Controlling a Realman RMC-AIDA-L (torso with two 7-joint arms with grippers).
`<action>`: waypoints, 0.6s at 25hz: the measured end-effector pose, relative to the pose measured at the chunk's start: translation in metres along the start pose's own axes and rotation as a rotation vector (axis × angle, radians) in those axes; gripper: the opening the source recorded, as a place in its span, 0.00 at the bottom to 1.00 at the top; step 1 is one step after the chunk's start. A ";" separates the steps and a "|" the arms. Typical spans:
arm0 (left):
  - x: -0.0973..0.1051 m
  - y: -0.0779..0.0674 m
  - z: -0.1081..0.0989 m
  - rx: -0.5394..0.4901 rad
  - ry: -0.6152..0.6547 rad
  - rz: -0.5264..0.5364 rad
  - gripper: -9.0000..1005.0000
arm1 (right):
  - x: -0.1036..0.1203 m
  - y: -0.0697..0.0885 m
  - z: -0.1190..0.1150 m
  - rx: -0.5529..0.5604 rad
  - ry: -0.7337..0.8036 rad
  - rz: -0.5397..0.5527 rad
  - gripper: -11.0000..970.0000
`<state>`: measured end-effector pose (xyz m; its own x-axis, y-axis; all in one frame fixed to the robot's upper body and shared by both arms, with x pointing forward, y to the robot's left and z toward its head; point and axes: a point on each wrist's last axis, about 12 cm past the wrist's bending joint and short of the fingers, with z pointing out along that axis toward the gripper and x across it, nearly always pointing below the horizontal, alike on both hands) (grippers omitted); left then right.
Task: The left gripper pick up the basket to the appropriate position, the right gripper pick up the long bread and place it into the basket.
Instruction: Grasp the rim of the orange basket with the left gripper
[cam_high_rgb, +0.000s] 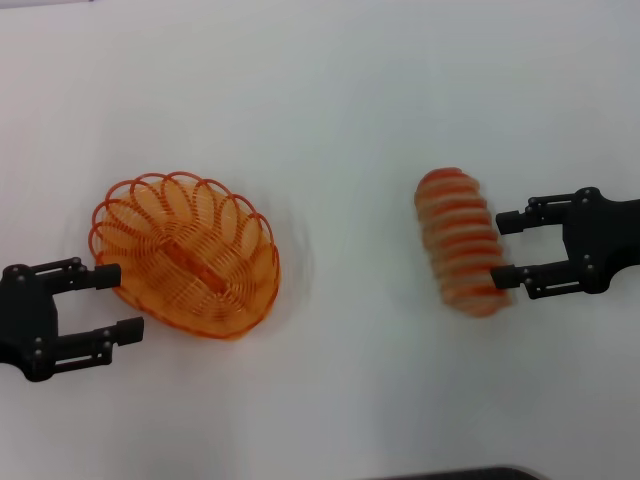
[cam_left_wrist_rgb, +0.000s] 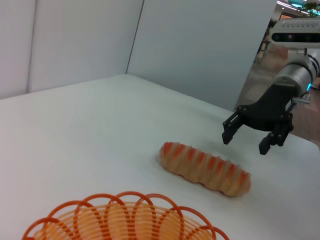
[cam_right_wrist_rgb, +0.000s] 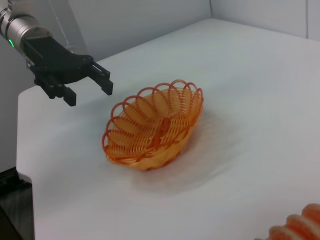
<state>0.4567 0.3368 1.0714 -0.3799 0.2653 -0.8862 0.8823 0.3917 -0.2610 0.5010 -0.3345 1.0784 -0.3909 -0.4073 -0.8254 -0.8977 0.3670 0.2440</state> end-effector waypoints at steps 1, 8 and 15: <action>0.000 0.000 0.000 0.001 0.002 -0.001 0.72 | 0.000 0.000 0.000 -0.001 0.001 0.001 0.80; 0.002 -0.001 -0.001 -0.002 0.004 -0.006 0.72 | 0.001 0.001 0.000 -0.004 0.002 0.002 0.80; -0.003 0.002 -0.001 -0.004 -0.013 -0.008 0.72 | -0.002 0.001 0.001 -0.017 -0.005 -0.002 0.80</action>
<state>0.4592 0.3374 1.0740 -0.3833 0.2506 -0.8890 0.8780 0.3977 -0.2664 0.5004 -0.3329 1.0797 -0.3882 -0.4034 -0.8286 -0.9016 0.3523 0.2509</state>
